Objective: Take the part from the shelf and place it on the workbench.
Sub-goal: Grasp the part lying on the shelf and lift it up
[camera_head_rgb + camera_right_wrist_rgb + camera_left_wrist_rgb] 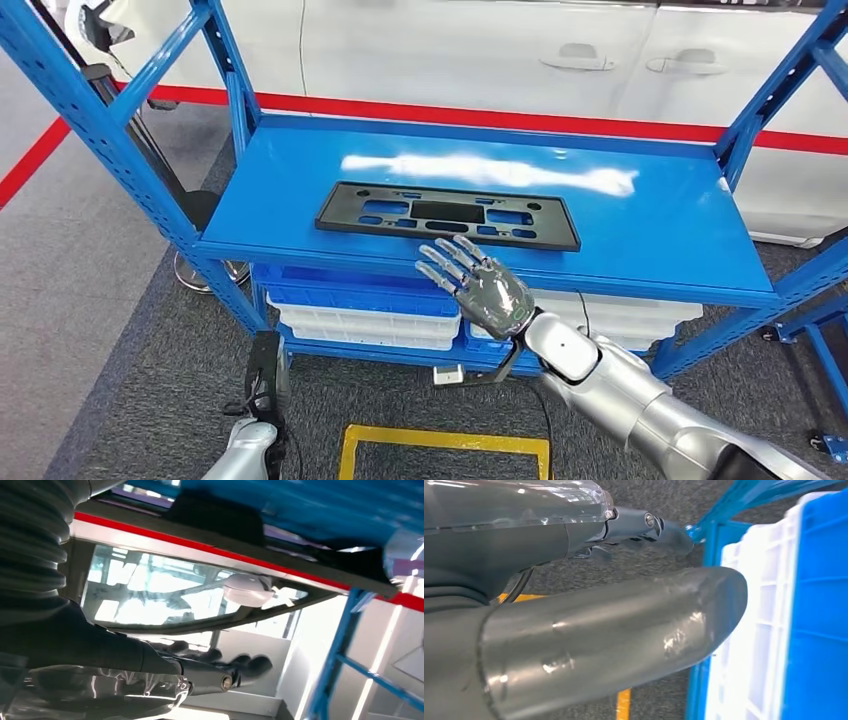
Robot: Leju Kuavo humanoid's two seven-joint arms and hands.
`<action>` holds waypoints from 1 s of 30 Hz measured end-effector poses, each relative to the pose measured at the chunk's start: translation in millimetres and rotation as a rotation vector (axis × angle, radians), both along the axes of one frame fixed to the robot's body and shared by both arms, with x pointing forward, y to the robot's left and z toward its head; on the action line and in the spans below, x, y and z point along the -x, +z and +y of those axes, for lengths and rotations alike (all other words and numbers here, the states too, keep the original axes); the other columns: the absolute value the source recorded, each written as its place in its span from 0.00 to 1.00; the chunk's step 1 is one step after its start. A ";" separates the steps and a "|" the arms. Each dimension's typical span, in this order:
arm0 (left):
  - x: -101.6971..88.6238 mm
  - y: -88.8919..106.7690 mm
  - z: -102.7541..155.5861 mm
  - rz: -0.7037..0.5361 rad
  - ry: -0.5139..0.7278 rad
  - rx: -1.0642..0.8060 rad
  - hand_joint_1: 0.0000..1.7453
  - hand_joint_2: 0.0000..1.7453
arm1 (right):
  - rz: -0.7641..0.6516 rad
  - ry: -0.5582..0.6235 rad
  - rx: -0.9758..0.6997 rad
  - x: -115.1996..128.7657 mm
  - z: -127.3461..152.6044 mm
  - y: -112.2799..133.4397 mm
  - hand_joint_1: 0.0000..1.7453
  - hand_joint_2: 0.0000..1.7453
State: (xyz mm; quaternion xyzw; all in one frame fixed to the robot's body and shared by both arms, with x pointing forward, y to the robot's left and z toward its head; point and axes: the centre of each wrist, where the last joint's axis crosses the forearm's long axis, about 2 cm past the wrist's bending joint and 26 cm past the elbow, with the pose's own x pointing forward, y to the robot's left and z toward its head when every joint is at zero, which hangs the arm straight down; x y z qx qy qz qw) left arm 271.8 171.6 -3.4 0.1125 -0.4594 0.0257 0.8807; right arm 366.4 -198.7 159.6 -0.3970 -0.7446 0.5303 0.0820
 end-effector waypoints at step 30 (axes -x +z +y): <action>-2.9 -0.1 3.8 0.021 -0.035 -0.013 0.00 0.00 | 0.059 -0.066 -0.021 -9.0 -8.4 -6.3 0.00 1.00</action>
